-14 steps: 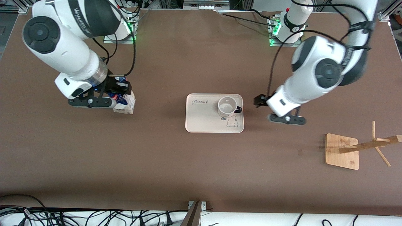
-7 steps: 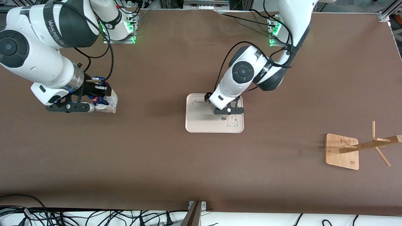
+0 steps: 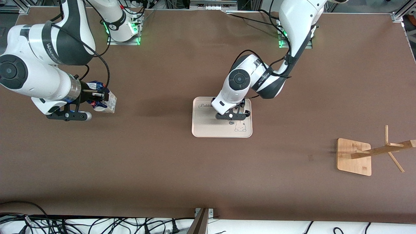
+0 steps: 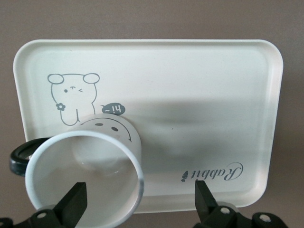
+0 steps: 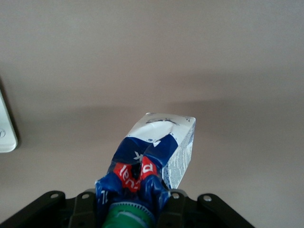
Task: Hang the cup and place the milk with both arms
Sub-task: 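Grasp the white mug rim with the left gripper while the right gripper lowers the carton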
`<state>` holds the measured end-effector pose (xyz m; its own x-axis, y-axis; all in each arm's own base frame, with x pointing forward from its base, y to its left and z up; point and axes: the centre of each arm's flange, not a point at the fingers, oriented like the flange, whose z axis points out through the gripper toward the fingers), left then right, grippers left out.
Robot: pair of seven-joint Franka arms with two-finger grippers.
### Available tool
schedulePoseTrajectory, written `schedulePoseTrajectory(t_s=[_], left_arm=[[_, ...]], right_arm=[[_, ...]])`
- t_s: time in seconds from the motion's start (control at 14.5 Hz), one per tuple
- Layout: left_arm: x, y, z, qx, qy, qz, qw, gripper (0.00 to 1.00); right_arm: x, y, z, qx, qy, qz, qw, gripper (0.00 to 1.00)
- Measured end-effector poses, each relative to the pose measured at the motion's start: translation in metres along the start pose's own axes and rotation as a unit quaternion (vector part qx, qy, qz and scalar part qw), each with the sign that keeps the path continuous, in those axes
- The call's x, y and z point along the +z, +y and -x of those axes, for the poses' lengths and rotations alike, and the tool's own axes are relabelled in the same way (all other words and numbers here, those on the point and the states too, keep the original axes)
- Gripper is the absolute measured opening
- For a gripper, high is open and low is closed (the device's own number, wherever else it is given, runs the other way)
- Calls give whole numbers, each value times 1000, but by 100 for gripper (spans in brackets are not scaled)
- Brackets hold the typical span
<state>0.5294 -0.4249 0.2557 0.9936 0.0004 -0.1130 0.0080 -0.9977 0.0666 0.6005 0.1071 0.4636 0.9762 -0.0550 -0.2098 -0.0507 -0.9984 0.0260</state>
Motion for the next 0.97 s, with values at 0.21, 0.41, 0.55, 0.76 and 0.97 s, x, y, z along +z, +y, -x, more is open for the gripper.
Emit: schedulePoseTrajectory(t_s=[0.21,0.41,0.55,0.76,0.97], left_arm=[[10,0,0,3,-1,-3,1000,81],[11,0,-1,6,-1,-3,1000,52],[13,-2,-2,11,-1,-4,1000,31],[10,-9,-8,19,2,-8,1000,7],[-7,-20,-19,40,18,-7,999,7]], right_arm=[[37,23,8,8,15,-22,1000,28],[55,31,13,7,34,-34,999,28],[65,34,11,4,61,-37,997,28],[82,38,8,7,92,-37,995,28],[107,40,10,10,111,-35,993,28]])
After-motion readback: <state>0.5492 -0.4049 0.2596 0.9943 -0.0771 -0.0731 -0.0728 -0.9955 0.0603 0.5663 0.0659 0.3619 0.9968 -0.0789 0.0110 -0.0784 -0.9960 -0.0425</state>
